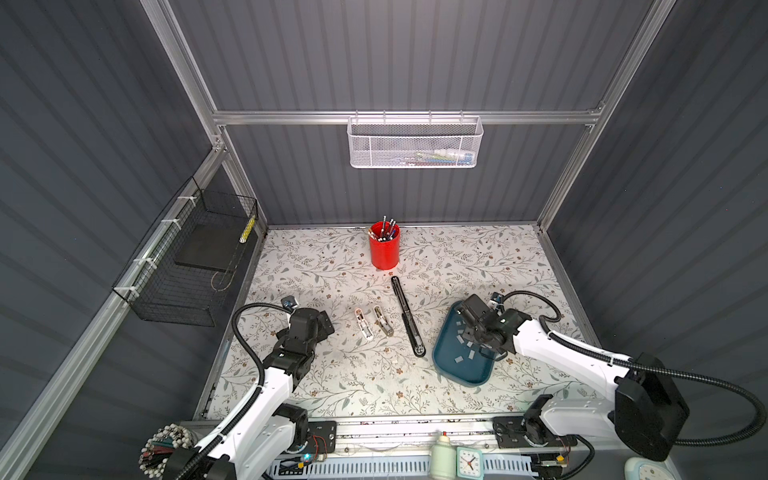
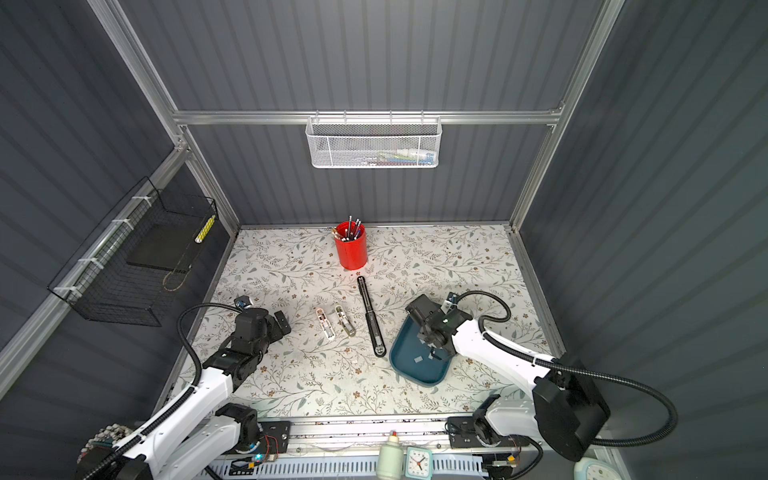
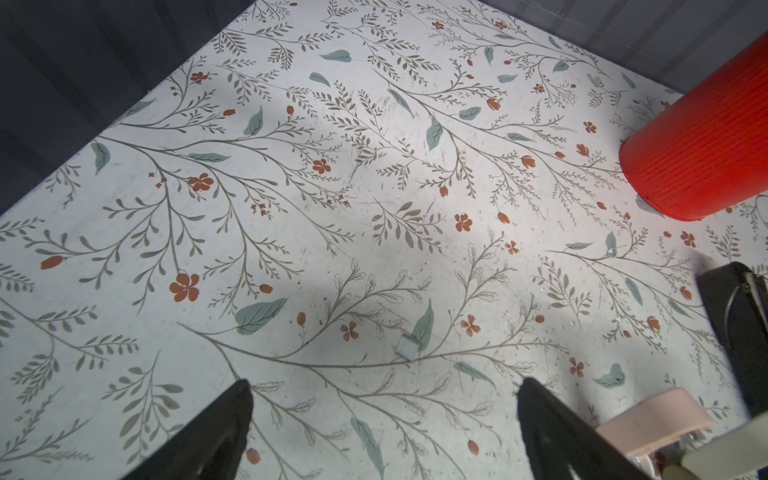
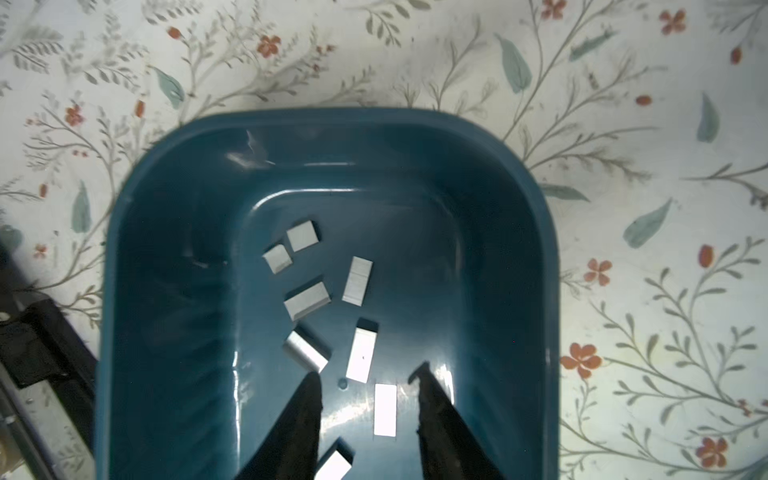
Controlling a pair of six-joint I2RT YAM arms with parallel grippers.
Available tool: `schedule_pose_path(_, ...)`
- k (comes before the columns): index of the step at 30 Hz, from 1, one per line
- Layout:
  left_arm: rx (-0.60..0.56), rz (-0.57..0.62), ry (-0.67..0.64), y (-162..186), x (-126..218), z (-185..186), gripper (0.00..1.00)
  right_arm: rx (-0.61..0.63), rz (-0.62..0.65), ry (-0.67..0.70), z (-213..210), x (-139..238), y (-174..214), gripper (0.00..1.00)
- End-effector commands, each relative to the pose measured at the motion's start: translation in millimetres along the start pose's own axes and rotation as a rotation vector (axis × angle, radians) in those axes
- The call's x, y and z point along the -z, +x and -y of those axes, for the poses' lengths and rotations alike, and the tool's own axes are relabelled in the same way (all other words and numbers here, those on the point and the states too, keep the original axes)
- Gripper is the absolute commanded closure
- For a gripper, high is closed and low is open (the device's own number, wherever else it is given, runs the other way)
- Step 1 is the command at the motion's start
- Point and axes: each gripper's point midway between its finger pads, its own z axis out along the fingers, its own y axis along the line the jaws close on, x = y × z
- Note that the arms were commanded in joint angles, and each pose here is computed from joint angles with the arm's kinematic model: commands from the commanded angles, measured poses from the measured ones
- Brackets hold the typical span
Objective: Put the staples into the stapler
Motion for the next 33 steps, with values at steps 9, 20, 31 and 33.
schedule_pose_path(9, 0.015, 0.019, -0.010, -10.6, 1.5, 0.2, 0.00, -0.042, -0.110, -0.049, -10.6, -27.2, 20.7, 0.59)
schedule_pose_path(20, 0.016, 0.022, -0.010, -11.2, 2.3, 0.0, 0.00, -0.029, -0.121, 0.038, 3.2, -45.6, 26.7, 0.62)
schedule_pose_path(31, 0.016, 0.025, -0.013, -11.7, 2.5, -0.6, 0.00, -0.012, -0.125, 0.087, 11.1, -51.4, 30.1, 0.65)
schedule_pose_path(33, 0.016, 0.025, -0.012, -12.1, 2.5, -0.4, 0.00, -0.005, -0.125, 0.096, 12.4, -52.9, 30.7, 0.66)
